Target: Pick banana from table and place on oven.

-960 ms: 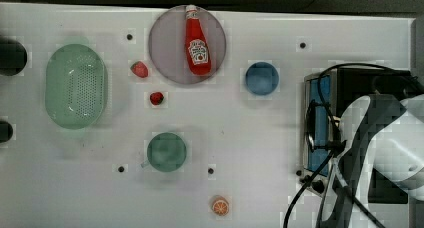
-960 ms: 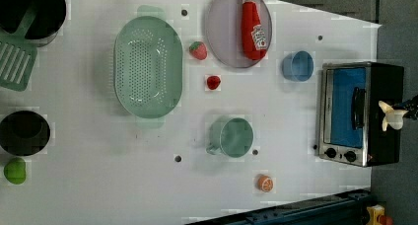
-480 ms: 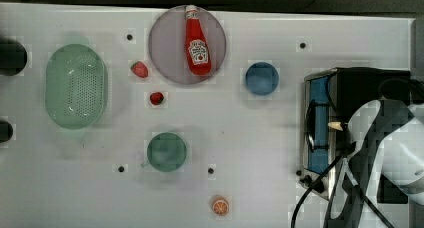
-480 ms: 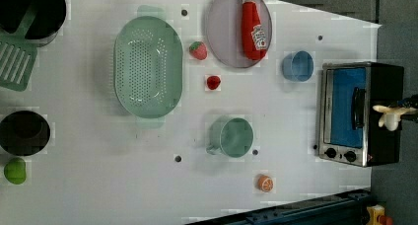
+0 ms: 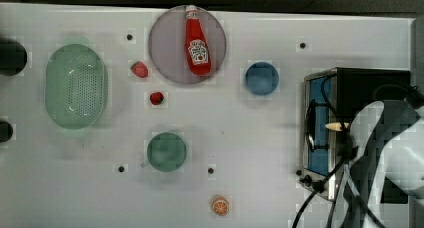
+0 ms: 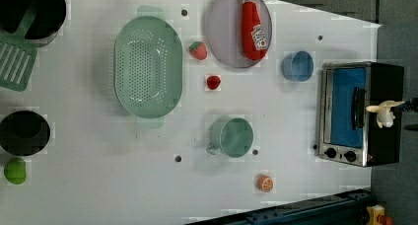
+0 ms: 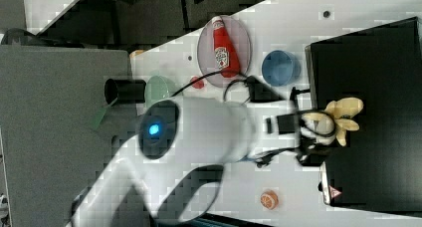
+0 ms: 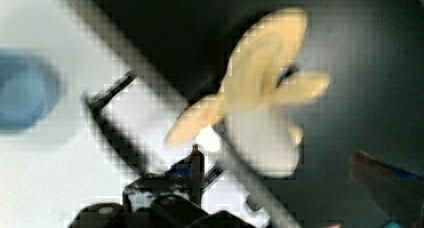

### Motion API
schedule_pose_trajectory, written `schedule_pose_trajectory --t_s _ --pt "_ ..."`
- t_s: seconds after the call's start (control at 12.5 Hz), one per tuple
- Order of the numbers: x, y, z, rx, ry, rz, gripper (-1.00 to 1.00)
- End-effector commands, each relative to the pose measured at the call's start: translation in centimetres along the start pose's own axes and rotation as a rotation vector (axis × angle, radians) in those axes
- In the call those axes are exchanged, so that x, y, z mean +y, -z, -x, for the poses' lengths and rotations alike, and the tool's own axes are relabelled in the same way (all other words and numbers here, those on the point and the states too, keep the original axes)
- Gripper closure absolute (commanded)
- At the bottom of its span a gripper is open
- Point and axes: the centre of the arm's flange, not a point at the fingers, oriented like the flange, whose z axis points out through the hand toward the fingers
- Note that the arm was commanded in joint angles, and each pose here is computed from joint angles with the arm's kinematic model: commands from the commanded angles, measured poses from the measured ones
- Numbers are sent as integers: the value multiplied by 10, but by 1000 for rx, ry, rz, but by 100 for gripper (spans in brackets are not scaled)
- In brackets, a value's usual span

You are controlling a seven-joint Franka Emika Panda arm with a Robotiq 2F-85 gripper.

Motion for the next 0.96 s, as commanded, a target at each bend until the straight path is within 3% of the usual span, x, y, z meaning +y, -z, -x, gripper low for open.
schedule_pose_trajectory --t_s 0.08,0.4,0.64,0.96 --pt "-15 138 44 156 97 -73 -100" --pt "-93 200 121 173 73 -64 -100" --pt "-160 202 187 149 -47 -67 -100" --pt "-217 197 260 168 -162 -58 -100"
